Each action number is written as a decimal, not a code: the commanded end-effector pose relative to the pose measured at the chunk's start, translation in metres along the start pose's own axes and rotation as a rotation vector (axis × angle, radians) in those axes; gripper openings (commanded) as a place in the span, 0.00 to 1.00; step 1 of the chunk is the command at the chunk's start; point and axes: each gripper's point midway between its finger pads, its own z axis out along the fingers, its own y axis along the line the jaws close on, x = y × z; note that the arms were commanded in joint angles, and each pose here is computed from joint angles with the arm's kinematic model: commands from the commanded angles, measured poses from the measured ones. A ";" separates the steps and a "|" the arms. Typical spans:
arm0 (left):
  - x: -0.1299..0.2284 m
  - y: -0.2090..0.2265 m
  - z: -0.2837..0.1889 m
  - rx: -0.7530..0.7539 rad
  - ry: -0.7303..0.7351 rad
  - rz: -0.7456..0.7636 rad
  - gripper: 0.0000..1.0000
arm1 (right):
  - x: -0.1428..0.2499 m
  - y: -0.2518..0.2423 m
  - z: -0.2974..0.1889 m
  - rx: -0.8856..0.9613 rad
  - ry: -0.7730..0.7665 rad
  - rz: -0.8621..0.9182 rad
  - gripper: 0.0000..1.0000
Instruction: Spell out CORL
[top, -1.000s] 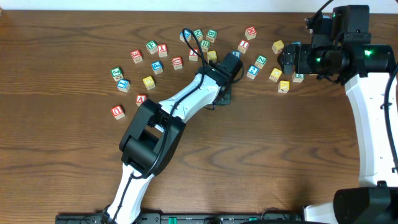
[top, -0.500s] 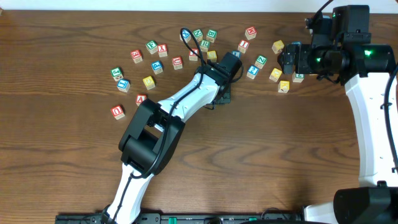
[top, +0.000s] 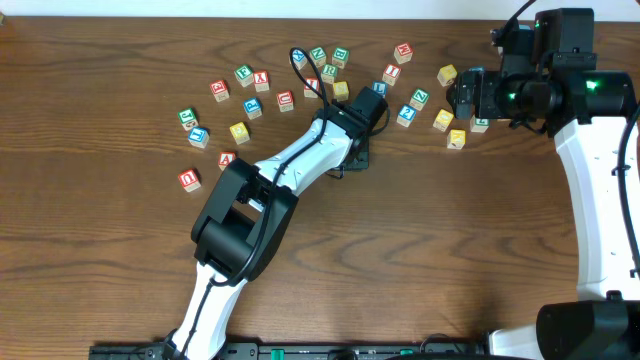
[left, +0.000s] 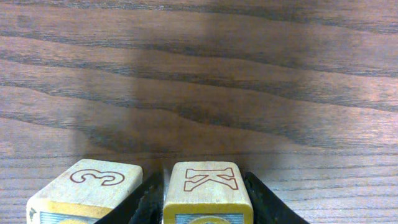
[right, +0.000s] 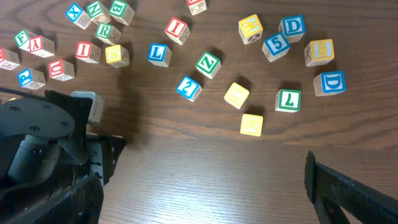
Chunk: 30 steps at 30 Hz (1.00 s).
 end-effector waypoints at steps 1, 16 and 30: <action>0.004 0.007 0.008 -0.019 0.020 -0.015 0.40 | 0.003 -0.004 0.005 0.014 0.015 0.009 0.99; -0.041 -0.002 -0.052 0.060 -0.135 0.131 0.56 | 0.003 -0.004 0.005 0.014 0.014 0.009 0.99; -0.083 0.021 -0.160 0.132 -0.351 0.118 0.60 | -0.001 -0.004 0.005 0.012 -0.001 0.006 0.99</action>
